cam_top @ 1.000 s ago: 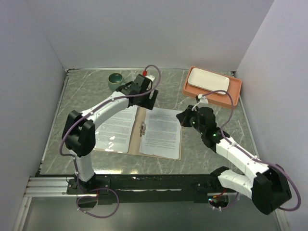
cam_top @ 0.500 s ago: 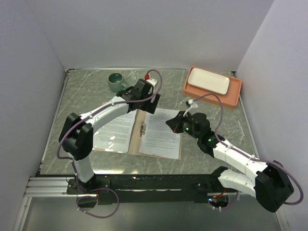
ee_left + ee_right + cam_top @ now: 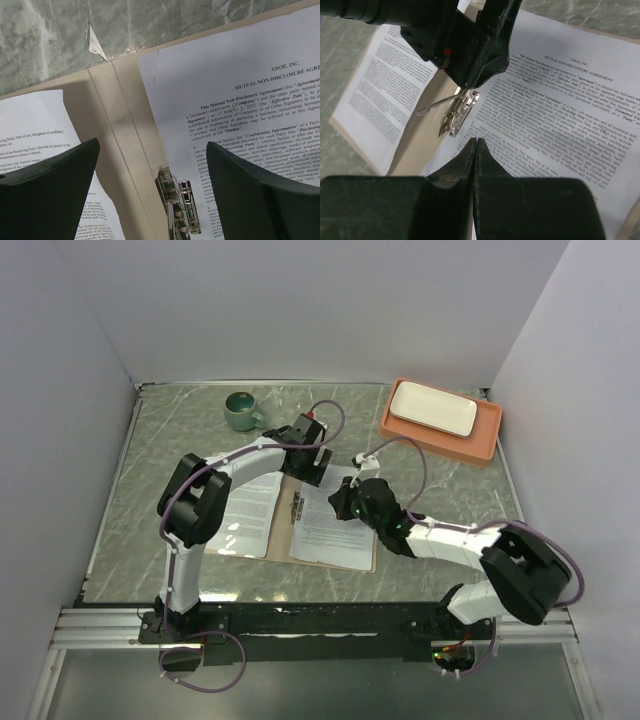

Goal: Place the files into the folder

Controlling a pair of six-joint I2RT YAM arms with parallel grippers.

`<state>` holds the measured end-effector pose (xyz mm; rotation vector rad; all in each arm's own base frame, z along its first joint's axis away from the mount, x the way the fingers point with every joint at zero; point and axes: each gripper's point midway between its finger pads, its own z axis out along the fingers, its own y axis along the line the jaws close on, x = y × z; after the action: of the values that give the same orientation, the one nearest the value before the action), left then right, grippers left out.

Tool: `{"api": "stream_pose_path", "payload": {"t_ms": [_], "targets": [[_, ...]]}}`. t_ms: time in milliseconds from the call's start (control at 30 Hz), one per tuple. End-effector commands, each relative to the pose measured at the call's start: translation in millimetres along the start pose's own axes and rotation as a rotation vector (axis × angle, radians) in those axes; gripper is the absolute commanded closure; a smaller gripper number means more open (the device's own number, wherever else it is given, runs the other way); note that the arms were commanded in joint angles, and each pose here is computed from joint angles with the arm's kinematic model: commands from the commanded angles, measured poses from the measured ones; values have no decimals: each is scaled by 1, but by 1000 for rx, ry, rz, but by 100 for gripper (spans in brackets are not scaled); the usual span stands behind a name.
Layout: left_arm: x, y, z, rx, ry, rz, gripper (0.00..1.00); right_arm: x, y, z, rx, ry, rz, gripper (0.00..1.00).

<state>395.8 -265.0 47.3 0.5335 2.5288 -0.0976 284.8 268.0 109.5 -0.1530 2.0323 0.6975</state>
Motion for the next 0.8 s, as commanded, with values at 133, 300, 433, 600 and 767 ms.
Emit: {"api": "stream_pose_path", "payload": {"t_ms": [133,300,433,600,767], "targets": [[-9,-7,2,100,-12,-28,5,-37,24,39,-44,-162,0,100],[-11,-8,-1,153,-23,-49,5,-31,26,59,-46,-151,-7,100],[-8,-8,4,159,-6,-44,6,-29,34,71,-61,-134,-29,100],[1,-5,13,141,19,-41,7,-30,43,82,-89,-128,-24,100],[12,-2,21,123,44,-34,8,-27,56,90,-137,-110,-18,100]]}}
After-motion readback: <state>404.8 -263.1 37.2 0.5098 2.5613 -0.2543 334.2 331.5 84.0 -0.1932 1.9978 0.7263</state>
